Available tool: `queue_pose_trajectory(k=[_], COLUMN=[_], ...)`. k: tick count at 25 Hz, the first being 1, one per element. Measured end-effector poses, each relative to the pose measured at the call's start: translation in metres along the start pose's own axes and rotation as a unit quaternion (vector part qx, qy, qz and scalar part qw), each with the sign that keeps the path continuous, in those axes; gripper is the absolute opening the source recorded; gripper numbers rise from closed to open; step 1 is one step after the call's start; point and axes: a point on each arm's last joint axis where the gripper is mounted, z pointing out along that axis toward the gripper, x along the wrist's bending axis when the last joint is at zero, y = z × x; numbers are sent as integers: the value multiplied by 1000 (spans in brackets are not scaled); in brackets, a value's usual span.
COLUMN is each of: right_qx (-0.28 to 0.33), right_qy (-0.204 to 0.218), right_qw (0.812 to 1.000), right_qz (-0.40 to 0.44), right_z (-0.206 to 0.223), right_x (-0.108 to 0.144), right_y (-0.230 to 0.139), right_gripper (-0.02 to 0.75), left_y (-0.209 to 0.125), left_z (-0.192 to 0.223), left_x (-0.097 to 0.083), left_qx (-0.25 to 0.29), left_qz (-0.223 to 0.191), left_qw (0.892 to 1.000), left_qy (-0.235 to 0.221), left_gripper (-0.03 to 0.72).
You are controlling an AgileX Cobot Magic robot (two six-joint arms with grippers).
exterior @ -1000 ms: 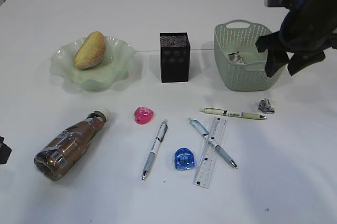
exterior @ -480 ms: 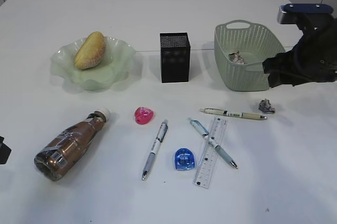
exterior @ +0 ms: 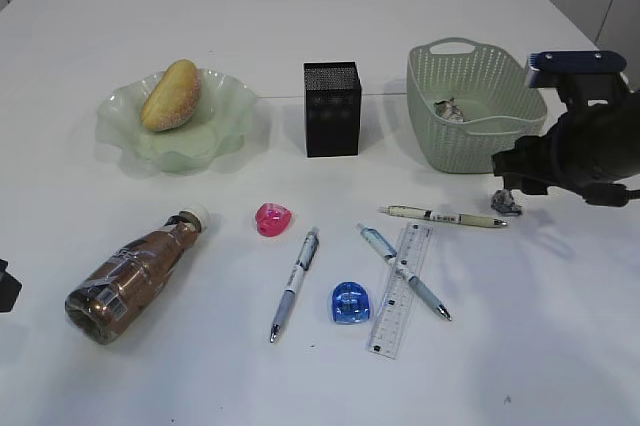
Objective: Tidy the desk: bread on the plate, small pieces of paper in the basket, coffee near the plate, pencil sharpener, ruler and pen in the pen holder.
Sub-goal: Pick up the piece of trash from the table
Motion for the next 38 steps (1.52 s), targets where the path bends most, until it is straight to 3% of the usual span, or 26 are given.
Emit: queue_pose_trajectory(k=[12, 38], right_qx=[-18, -34], right_qy=[-4, -15], right_qw=[1000, 999], right_qz=[2, 15], right_z=[38, 62], right_x=[-2, -13], right_y=[-10, -11], right_gripper=[412, 410], left_y=[0, 0], left_z=[0, 0], left_x=[0, 0], left_qx=[0, 0], left_qz=[0, 0], left_qw=[1000, 1000], left_qy=[0, 0], left_gripper=[195, 195])
